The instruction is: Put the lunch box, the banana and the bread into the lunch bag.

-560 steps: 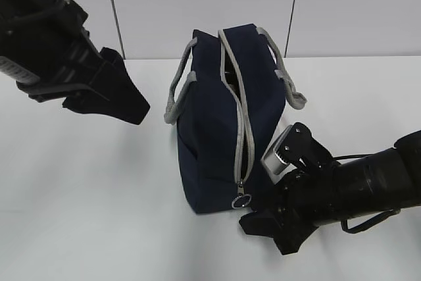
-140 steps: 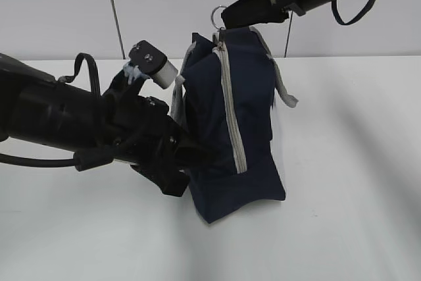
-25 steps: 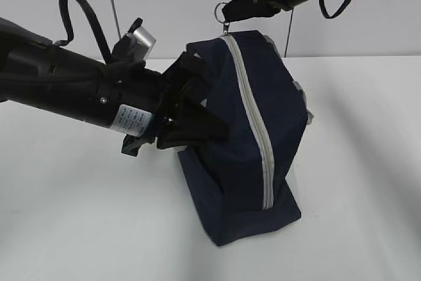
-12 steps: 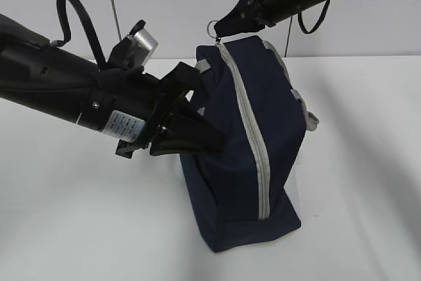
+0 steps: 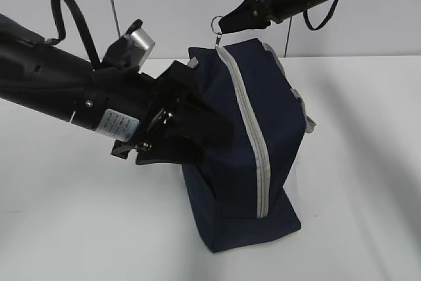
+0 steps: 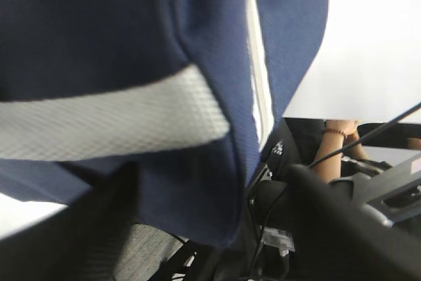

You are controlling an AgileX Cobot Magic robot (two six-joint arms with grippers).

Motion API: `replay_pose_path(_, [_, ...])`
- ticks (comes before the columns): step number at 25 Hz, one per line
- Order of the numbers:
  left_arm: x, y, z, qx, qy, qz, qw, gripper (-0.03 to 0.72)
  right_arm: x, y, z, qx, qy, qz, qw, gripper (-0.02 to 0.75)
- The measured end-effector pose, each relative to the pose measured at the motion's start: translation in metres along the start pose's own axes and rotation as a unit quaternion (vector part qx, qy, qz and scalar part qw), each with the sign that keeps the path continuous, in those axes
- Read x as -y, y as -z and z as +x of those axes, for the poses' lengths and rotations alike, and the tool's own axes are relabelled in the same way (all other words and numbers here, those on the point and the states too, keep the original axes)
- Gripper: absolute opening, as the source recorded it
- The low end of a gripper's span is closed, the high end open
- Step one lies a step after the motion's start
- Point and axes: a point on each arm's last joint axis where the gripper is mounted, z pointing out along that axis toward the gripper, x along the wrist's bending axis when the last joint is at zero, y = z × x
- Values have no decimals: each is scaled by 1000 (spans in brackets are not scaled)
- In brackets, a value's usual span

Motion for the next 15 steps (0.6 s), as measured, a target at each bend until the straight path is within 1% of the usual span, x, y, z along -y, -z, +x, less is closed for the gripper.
replay_pose_path(2, [-4, 8, 3, 2, 15, -8, 1000, 553, 0, 0, 0, 0, 3, 0, 1000, -16])
replay_pose_path(3, [-6, 15, 5, 5, 22, -14, 1000, 582, 0, 0, 0, 0, 3, 0, 1000, -16])
replay_pose_path(4, [-9, 22, 6, 9, 31, -24, 999, 589, 0, 0, 0, 0, 3, 0, 1000, -16])
replay_pose_path(6, [-14, 39, 6, 15, 55, -53, 997, 576, 0, 0, 0, 0, 3, 0, 1000, -16])
replay_pose_path(10, [-31, 69, 7, 17, 95, -121, 988, 521, 0, 0, 0, 0, 5, 2, 1000, -16])
replay_pose_path(13, [-47, 76, 6, 4, 101, -148, 984, 501, 2, 0, 0, 2, 11, 9, 1000, -16])
replay_pose_path(15, [-59, 76, 7, -6, 101, -153, 983, 496, 2, 0, -1, 2, 20, 10, 1000, -16])
